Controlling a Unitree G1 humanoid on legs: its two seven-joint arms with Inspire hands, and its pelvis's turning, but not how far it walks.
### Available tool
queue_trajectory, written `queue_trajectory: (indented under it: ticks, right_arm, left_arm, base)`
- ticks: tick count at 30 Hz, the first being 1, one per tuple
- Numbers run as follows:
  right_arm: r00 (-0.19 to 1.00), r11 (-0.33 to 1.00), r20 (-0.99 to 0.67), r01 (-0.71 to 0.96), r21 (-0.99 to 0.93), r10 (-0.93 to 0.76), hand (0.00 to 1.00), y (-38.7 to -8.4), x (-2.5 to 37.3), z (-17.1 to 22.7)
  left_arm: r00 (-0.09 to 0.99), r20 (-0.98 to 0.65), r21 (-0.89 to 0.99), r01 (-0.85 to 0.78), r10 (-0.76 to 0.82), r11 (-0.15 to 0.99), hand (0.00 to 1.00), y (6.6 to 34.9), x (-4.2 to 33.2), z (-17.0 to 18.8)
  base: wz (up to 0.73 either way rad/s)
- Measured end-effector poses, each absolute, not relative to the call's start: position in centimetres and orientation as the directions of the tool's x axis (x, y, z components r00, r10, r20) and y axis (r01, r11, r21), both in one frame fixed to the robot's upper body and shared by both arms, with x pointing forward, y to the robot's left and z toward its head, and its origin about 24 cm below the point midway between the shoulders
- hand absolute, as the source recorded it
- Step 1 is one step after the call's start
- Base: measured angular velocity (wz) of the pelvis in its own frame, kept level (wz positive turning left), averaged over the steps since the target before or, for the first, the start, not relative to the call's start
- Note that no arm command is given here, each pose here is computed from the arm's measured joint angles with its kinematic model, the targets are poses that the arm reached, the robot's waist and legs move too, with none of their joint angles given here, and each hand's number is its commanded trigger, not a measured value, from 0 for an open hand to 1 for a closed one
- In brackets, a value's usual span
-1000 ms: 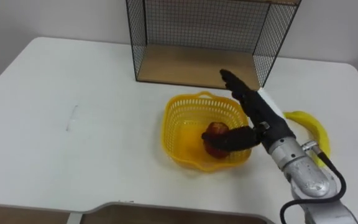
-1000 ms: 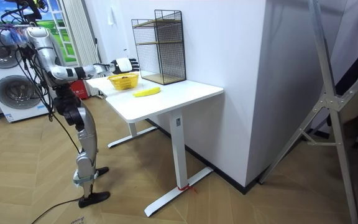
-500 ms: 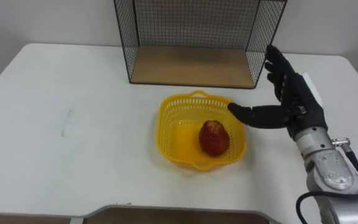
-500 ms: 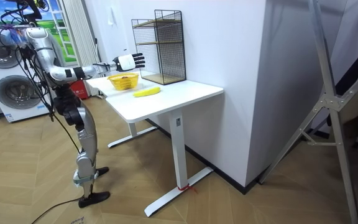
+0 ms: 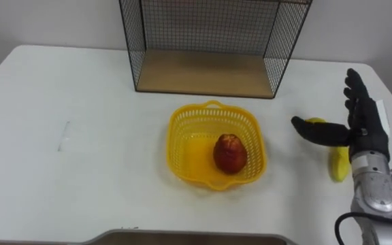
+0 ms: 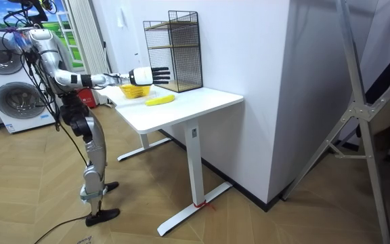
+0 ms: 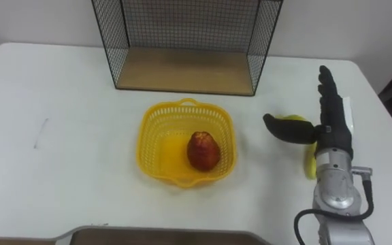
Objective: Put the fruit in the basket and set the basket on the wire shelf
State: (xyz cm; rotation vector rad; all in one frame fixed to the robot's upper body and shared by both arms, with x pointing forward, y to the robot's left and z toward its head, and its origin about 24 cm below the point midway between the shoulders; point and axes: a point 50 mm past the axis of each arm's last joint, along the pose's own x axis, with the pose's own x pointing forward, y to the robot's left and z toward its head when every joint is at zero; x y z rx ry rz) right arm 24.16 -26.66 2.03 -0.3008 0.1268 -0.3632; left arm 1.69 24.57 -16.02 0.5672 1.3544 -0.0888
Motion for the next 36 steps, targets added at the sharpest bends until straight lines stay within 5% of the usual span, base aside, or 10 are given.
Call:
queue_trajectory:
  ticks: [23,36]
  right_arm:
    - [0.887,0.834,-0.146,0.342,-0.433,-0.439,0.0,-28.7,24.5,0.6]
    - [0.857,0.865,-0.324,0.237,-0.442,-0.401,0.0,-29.3,23.9,-2.3]
  left_arm:
    - [0.192,-0.937,0.345,0.355,0.293,0.869,0.0,25.3,0.7,-15.8]
    - [0.193,-0.934,0.352,0.338,0.301,0.873,0.0,25.5,0.6,-15.7]
  base:
    - [0.0]
    - [-0.01]
